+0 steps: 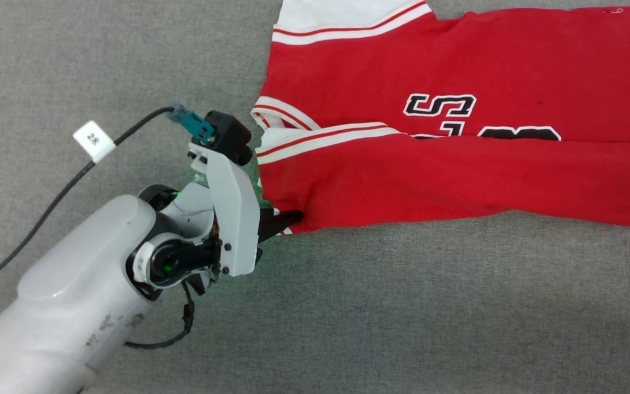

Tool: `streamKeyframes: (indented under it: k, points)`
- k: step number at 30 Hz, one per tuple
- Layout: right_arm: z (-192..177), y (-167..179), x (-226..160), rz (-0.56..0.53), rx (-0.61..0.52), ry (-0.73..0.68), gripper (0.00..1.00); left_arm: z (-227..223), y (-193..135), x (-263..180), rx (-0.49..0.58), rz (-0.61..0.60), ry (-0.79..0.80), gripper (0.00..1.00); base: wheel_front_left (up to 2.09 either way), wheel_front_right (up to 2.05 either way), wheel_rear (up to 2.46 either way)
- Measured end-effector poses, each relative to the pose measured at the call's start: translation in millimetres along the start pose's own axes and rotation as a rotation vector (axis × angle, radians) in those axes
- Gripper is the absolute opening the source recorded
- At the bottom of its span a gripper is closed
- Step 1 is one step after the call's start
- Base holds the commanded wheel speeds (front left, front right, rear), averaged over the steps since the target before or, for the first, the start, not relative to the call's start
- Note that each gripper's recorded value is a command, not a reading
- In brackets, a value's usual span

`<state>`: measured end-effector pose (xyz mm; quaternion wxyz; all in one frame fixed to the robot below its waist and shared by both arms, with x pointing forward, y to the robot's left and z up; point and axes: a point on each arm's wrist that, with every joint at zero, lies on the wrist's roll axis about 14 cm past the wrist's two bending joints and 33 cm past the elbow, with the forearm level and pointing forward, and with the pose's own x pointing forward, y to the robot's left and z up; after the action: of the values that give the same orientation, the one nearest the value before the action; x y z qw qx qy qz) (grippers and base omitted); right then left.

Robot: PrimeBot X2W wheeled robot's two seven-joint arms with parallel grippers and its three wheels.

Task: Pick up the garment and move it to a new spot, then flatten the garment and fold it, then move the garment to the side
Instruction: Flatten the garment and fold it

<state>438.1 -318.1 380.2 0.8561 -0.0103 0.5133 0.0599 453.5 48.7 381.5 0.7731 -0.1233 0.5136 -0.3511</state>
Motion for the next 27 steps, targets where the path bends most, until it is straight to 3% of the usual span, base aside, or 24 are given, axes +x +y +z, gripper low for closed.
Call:
streamKeyframes:
  k: [1, 11, 27]
  points:
    - [-0.3, 0.6, 1.2, 0.001, 0.0, 0.003, 0.0, 0.1, 0.2, 0.0, -0.001, -0.002, -0.003, 0.0, 0.0, 0.0, 0.0]
    - [-2.0, 3.8, -7.0, 0.014, 0.029, -0.025, 0.0, -7.7, -5.7, -9.1, 0.002, -0.009, -0.035, 0.0, 0.0, 0.0, 0.0]
    - [-62.7, 13.1, -42.1, 0.071, 0.06, 0.034, 0.0, -62.0, -26.9, -49.0, 0.057, 0.0, 0.0, 0.0, 0.0, 0.0, 0.0]
